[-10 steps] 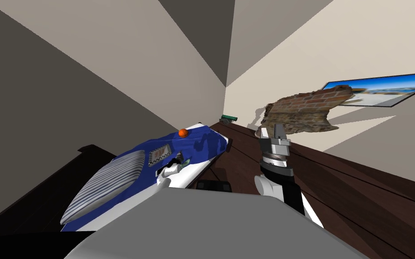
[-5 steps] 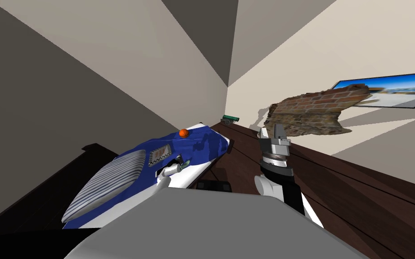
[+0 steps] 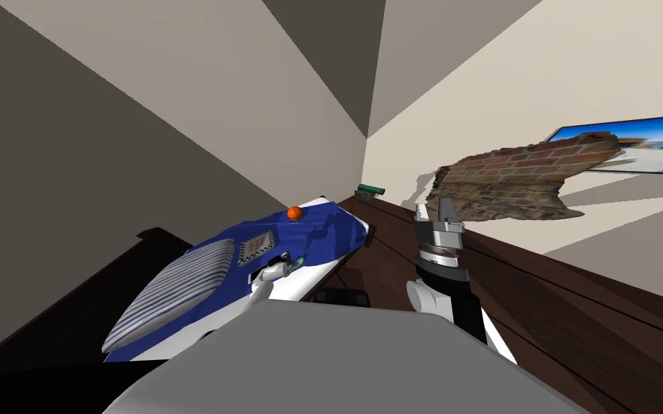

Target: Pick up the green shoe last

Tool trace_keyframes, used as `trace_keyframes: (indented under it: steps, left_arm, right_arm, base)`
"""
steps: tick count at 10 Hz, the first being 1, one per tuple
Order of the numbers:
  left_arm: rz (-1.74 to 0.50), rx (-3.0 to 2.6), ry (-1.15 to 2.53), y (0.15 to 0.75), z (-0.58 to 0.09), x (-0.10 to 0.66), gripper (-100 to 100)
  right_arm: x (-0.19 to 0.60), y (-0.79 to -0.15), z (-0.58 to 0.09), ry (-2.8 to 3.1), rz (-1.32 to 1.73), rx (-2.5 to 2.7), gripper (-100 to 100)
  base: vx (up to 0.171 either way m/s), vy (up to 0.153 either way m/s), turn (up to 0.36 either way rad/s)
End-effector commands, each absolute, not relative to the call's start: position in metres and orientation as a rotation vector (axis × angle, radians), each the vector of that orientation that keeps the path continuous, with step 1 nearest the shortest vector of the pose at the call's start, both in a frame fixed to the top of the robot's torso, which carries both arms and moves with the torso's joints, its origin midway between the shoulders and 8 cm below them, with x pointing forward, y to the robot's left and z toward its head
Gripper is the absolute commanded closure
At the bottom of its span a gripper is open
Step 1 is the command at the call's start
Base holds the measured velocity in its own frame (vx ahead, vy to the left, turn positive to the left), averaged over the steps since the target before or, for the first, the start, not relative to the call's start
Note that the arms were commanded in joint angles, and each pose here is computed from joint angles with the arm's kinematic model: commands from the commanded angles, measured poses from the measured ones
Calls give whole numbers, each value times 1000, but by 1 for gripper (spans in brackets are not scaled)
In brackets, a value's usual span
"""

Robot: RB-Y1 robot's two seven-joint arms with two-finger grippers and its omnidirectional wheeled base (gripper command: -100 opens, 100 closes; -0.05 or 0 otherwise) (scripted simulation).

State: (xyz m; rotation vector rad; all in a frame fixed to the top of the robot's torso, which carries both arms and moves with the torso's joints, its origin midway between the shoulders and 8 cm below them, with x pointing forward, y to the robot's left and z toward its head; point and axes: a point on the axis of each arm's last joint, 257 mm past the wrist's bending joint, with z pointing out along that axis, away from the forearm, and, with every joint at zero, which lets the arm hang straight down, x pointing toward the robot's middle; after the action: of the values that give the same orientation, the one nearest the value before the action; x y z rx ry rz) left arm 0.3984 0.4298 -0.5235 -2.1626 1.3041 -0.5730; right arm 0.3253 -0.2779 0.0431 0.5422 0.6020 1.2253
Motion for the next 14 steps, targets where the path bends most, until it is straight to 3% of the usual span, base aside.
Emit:
trace_keyframes:
  steps: [1,14]
  left_arm:
    - [-526,-2221,1308,434,-536,388,-100]
    - [-222,-2567,1326,430,-603,302,-100]
  right_arm:
    - [325,-278,43,602,1225,542,0]
    - [325,-278,43,602,1225,542,0]
  base:
    - [67,-8,81]
    - [69,-3,63]
